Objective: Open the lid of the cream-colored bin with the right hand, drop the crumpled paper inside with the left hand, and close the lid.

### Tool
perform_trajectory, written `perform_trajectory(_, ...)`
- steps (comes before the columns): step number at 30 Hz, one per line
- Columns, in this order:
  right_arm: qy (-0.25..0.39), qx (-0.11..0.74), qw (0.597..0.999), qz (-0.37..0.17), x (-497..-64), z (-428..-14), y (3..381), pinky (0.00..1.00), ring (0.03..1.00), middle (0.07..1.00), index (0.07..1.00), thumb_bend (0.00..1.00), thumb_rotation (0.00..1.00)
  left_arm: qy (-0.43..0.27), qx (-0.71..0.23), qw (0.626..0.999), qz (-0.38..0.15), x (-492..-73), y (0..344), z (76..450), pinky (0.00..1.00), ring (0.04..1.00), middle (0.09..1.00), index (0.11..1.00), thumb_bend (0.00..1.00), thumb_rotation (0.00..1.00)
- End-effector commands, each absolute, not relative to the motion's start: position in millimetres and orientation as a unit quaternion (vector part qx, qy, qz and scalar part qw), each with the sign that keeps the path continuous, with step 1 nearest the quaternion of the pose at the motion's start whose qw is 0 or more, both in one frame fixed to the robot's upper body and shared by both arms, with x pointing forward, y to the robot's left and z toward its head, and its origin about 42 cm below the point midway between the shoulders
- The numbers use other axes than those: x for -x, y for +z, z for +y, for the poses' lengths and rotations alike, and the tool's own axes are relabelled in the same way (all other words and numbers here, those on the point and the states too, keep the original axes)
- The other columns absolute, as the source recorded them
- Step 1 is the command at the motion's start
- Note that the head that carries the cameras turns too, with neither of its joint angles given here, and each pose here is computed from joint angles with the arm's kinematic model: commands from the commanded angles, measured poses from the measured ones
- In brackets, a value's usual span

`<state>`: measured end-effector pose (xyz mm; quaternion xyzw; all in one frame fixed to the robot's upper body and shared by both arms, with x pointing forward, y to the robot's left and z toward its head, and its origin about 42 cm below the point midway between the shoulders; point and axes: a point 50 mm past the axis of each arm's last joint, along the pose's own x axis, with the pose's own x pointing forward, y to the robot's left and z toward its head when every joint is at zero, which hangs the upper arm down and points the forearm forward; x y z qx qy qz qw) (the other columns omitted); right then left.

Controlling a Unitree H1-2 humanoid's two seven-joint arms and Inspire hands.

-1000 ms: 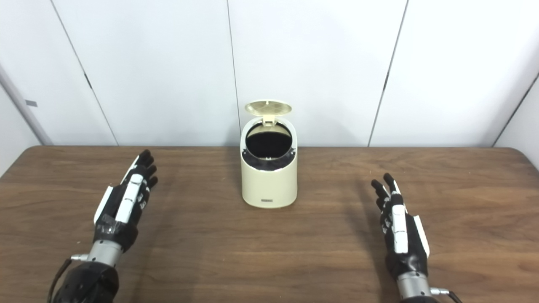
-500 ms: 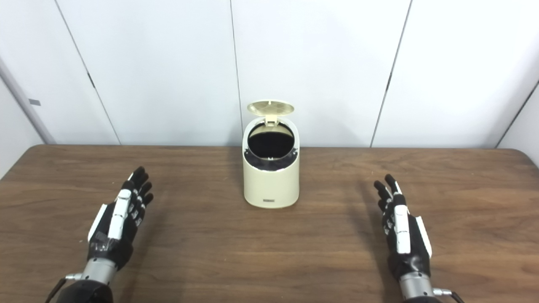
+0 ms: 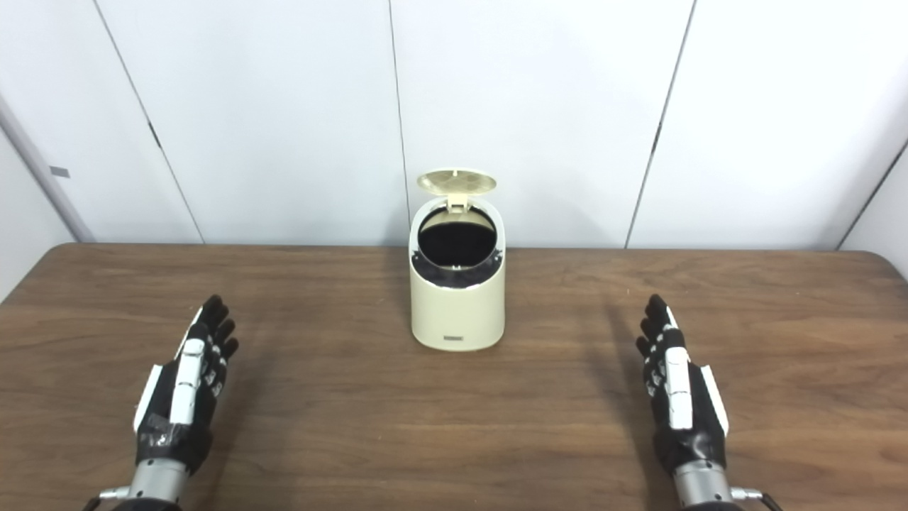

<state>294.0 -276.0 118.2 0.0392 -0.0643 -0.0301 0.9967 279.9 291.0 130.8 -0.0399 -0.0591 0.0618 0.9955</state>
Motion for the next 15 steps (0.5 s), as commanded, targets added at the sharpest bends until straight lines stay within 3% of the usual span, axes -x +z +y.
perform_trajectory(1,-0.044,-0.05,0.998,-0.021,-270.9,-278.0,92.9,1.0,1.0,1.0,0.978,0.54,1.0,0.063,0.03,0.993,-0.091,-282.4,139.7,292.8,1.0,1.0,1.0,1.0,0.46,0.87)
perform_trajectory(8,-0.044,-0.051,0.997,-0.027,-268.8,-278.6,98.8,1.0,1.0,1.0,0.978,0.54,1.0,0.067,0.026,0.993,-0.09,-280.9,136.2,296.1,1.0,1.0,1.0,1.0,0.48,0.85)
perform_trajectory(15,-0.041,-0.025,0.998,-0.043,-270.3,-278.6,110.7,1.0,0.998,0.99,0.965,0.57,1.0,0.059,0.014,0.995,-0.081,-283.2,136.7,299.3,1.0,1.0,1.0,1.0,0.48,0.89)
